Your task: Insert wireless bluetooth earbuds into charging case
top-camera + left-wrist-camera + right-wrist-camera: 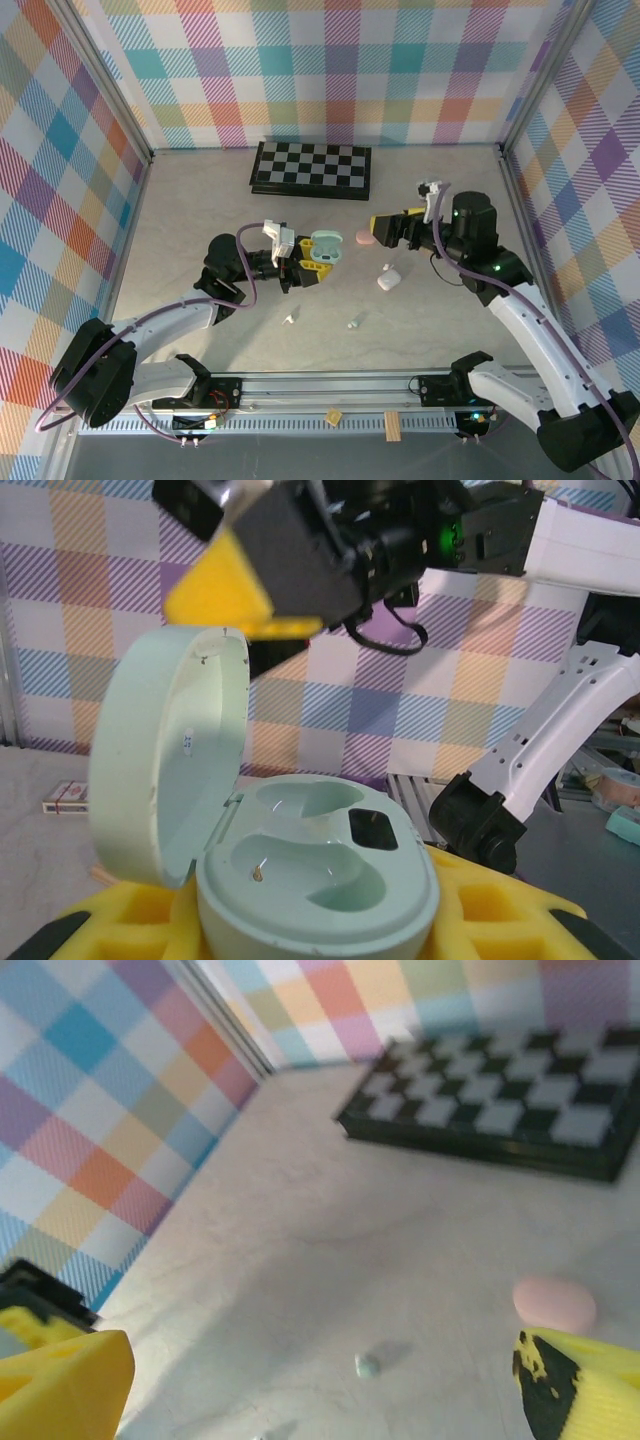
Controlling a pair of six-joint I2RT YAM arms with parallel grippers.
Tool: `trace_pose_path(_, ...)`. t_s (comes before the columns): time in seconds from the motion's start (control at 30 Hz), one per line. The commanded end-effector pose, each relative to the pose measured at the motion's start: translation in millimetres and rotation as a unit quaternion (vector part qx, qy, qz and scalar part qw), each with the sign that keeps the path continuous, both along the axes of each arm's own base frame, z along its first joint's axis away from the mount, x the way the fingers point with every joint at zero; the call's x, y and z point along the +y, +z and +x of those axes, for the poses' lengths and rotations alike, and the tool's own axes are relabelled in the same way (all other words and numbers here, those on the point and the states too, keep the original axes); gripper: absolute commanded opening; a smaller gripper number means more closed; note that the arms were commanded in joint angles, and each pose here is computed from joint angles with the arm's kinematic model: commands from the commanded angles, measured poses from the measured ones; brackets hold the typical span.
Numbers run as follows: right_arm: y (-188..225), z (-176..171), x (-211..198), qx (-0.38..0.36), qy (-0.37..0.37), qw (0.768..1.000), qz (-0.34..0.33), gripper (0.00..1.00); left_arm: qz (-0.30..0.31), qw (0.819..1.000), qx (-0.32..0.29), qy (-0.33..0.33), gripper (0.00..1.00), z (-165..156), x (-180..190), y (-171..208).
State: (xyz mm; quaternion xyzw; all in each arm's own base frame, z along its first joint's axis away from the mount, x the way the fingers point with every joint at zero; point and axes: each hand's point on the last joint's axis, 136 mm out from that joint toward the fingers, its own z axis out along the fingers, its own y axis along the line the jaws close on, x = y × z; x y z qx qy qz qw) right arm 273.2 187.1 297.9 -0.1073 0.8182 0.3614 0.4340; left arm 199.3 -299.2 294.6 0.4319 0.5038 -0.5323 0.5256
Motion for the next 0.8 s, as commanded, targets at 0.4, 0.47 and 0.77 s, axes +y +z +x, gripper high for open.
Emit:
trace_pose_path(0.4, -147, -81, 17, 0.328, 0.043, 0.943, 0.025, 0.89, -0.011, 0.999, -0.032, 0.023, 0.3, 5, 11, 8)
trace_pose_path(0.47, -164, -95, 24, 0.354, 0.05, 0.934, 0.017, 0.89, -0.012, 0.999, -0.033, 0.026, 0.3, 6, 12, 9)
trace_pose_path(0.77, -213, -134, 59, 0.42, 0.072, 0.905, -0.002, 0.88, -0.011, 0.998, -0.035, 0.041, 0.3, 13, 21, 9)
